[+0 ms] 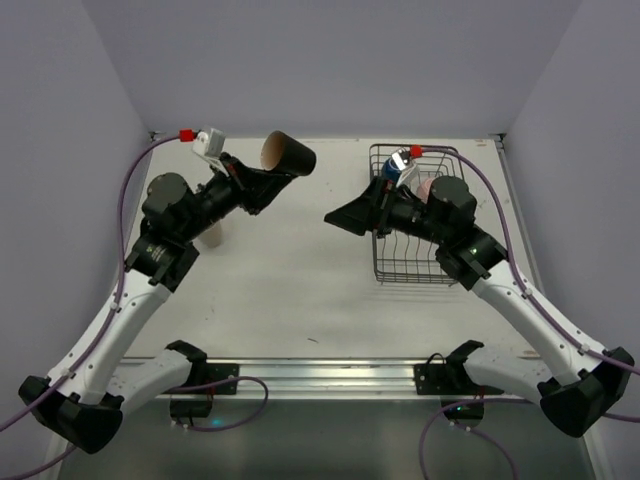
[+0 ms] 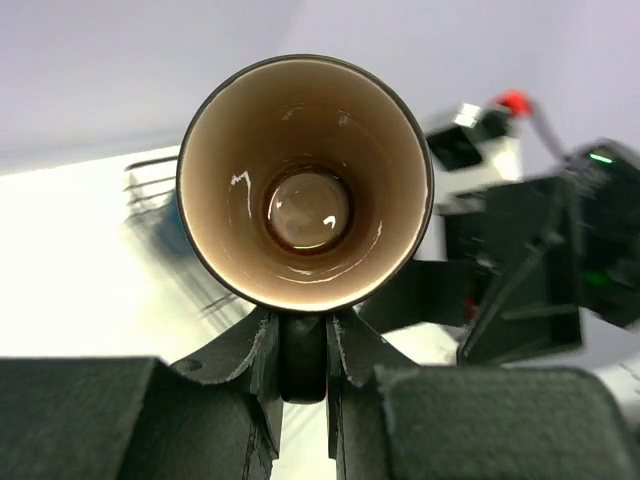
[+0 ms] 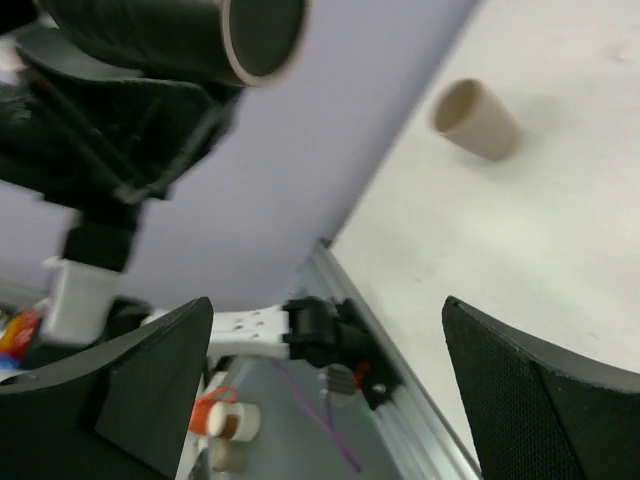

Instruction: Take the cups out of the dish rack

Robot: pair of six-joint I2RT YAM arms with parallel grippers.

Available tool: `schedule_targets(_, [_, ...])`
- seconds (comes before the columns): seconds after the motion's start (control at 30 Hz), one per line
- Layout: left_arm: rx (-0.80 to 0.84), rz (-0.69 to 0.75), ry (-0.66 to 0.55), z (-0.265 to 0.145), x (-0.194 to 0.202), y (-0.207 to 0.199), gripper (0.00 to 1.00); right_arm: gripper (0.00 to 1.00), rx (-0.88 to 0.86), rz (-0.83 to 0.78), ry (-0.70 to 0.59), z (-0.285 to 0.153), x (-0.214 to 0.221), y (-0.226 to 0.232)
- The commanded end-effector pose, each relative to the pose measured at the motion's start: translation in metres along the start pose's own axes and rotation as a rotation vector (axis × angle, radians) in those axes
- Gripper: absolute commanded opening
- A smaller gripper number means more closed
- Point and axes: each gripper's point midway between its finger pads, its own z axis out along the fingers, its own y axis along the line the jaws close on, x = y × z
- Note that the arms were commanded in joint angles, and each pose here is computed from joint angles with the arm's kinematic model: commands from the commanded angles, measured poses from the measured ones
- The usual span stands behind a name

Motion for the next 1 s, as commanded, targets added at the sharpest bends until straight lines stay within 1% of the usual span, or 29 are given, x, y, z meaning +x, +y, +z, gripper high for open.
schedule_targets(0.0, [-0.393, 0.032, 0.16, -0.016, 0.035, 0.081, 0.0, 0.99, 0.524, -0.046, -0.05, -0.04, -0.001, -0.086])
schedule_targets(0.03, [-0.467, 0.023, 0.209, -0.021, 0.05, 0.098, 0.0, 0.99, 0.585, -0.096, -0.056, -0.048, -0.008, -0.09])
schedule_targets(0.07, [-0.553, 0.04, 0.207, -0.026, 0.051, 0.115, 0.0, 0.99, 0.658, -0.111, -0.059, -0.055, -0.01, -0.101])
schedule_targets(0.1, [-0.602, 0.044, 0.223, -0.031, 0.059, 0.127, 0.0, 0.99, 0.78, -0.126, -0.065, -0.071, -0.011, -0.118])
schedule_targets(0.13, [-0.634, 0.048, 0.232, -0.033, 0.066, 0.136, 0.0, 0.99, 0.817, -0.163, -0.077, -0.078, -0.02, -0.117])
schedule_targets(0.17, [-0.705, 0.062, 0.215, -0.038, 0.065, 0.149, 0.0, 0.99, 0.853, -0.181, -0.077, -0.085, -0.022, -0.12])
schedule_targets(0.2, [-0.739, 0.063, 0.23, -0.043, 0.076, 0.16, 0.0, 0.99, 0.863, -0.206, -0.099, -0.088, -0.029, -0.116])
schedule_targets(0.23, [-0.752, 0.067, 0.213, -0.042, 0.076, 0.164, 0.0, 0.99, 0.853, -0.235, -0.097, -0.089, -0.032, -0.112])
schedule_targets(0.3, [-0.82, 0.062, 0.193, -0.047, 0.08, 0.177, 0.0, 0.99, 0.803, -0.263, -0.135, -0.089, -0.041, -0.097])
schedule_targets(0.4, [-0.937, 0.066, 0.194, -0.058, 0.095, 0.201, 0.0, 0.99, 0.751, -0.298, -0.167, -0.09, -0.049, -0.082])
schedule_targets(0.47, [-1.019, 0.069, 0.19, -0.068, 0.102, 0.216, 0.0, 0.99, 0.765, -0.306, -0.188, -0.093, -0.055, -0.081])
schedule_targets(0.6, [-1.129, 0.074, 0.243, -0.081, 0.126, 0.238, 0.0, 0.99, 0.815, -0.333, -0.224, -0.101, -0.064, -0.084])
schedule_targets(0.73, [-1.154, 0.089, 0.281, -0.084, 0.143, 0.251, 0.0, 0.99, 0.818, -0.347, -0.238, -0.103, -0.071, -0.081])
schedule_targets(0.8, [-1.164, 0.101, 0.28, -0.085, 0.148, 0.257, 0.0, 0.99, 0.818, -0.356, -0.234, -0.103, -0.071, -0.081])
schedule_targets(0.97, [-1.175, 0.109, 0.322, -0.086, 0.17, 0.271, 0.0, 0.99, 0.818, -0.355, -0.213, -0.103, -0.07, -0.087])
